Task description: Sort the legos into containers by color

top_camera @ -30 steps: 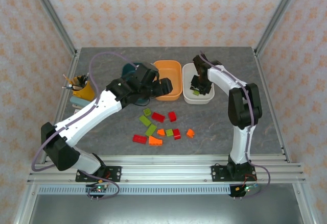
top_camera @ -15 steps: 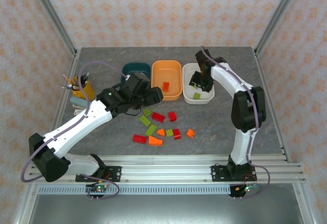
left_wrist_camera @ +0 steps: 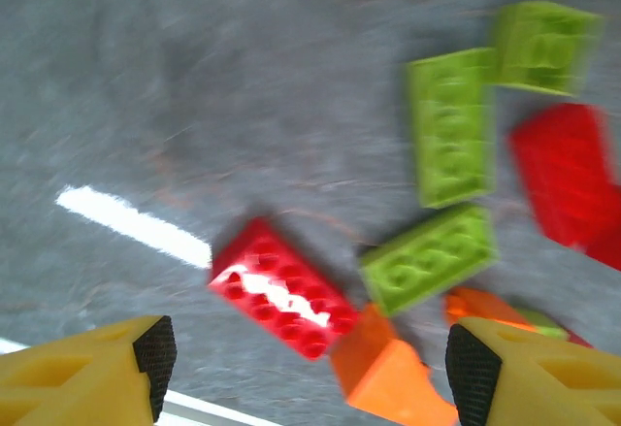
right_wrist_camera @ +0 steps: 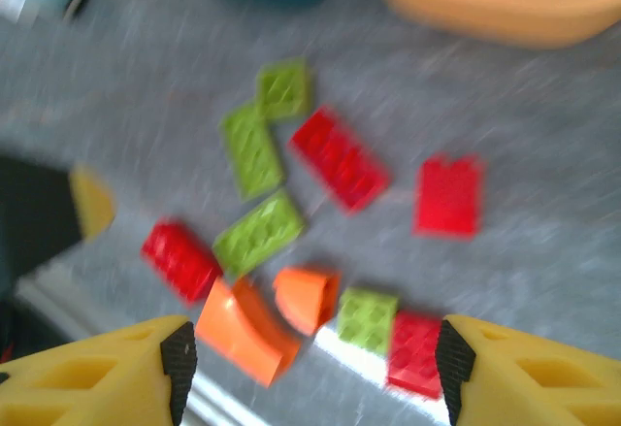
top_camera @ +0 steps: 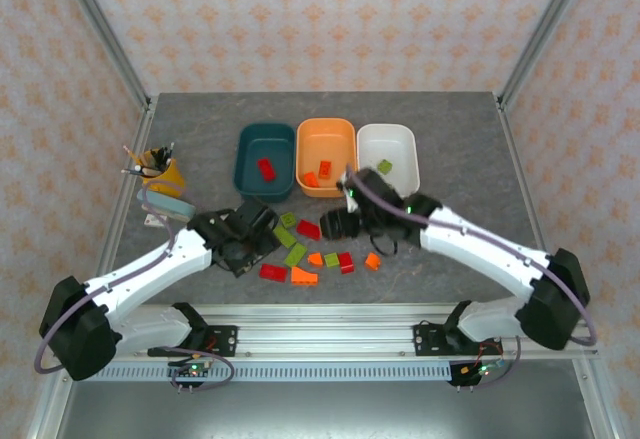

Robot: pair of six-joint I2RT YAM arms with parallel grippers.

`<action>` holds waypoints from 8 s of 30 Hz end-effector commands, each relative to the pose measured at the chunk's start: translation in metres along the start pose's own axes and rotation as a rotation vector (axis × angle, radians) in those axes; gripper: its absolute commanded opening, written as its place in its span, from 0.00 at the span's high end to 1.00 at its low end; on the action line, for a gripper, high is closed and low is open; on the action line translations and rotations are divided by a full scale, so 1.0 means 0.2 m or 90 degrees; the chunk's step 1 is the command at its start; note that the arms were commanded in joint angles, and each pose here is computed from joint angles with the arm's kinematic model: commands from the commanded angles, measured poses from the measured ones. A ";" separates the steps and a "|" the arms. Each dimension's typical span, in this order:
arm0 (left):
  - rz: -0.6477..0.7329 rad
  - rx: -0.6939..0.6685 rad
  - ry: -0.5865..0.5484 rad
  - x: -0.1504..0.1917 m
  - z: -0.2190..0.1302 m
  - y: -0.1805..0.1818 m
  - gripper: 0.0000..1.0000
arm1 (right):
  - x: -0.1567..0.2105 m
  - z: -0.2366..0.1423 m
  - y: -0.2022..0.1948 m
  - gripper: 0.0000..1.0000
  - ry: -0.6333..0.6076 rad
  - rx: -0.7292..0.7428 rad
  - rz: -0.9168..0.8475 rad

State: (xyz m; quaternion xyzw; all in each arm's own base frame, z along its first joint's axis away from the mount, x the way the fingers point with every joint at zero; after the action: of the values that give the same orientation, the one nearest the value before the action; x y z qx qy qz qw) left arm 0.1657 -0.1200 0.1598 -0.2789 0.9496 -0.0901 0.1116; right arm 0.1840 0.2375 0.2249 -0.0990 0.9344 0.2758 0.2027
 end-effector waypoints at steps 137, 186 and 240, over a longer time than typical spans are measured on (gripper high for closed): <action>0.410 0.303 -0.124 0.03 -0.40 -0.37 0.15 | 0.20 0.28 -0.57 0.71 0.087 0.355 0.551; 0.192 0.109 -0.187 -0.25 -0.49 -0.21 0.15 | -0.93 0.13 -0.02 0.41 -0.132 0.251 0.167; -0.091 0.147 -0.107 0.02 -0.14 0.10 0.27 | -0.12 0.56 0.04 0.29 0.126 0.203 -0.190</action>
State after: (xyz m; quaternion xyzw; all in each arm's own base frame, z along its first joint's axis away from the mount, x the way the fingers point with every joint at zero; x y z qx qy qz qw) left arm 0.1452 -0.1089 0.1825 -0.3220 0.9053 -0.1926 0.1992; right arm 0.2320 0.3188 0.1558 -0.2155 0.9531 0.1119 0.1807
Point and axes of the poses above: each hand's point on the last joint's axis, 136 mm out from that joint toward the fingers, its own z axis out along the fingers, its own y axis along the line the jaws close on, x = y × z, the point moved 8 cm from there along -z, back along the fingers, and after that the axes turned 11 degrees about z, right-handed, at the moved point
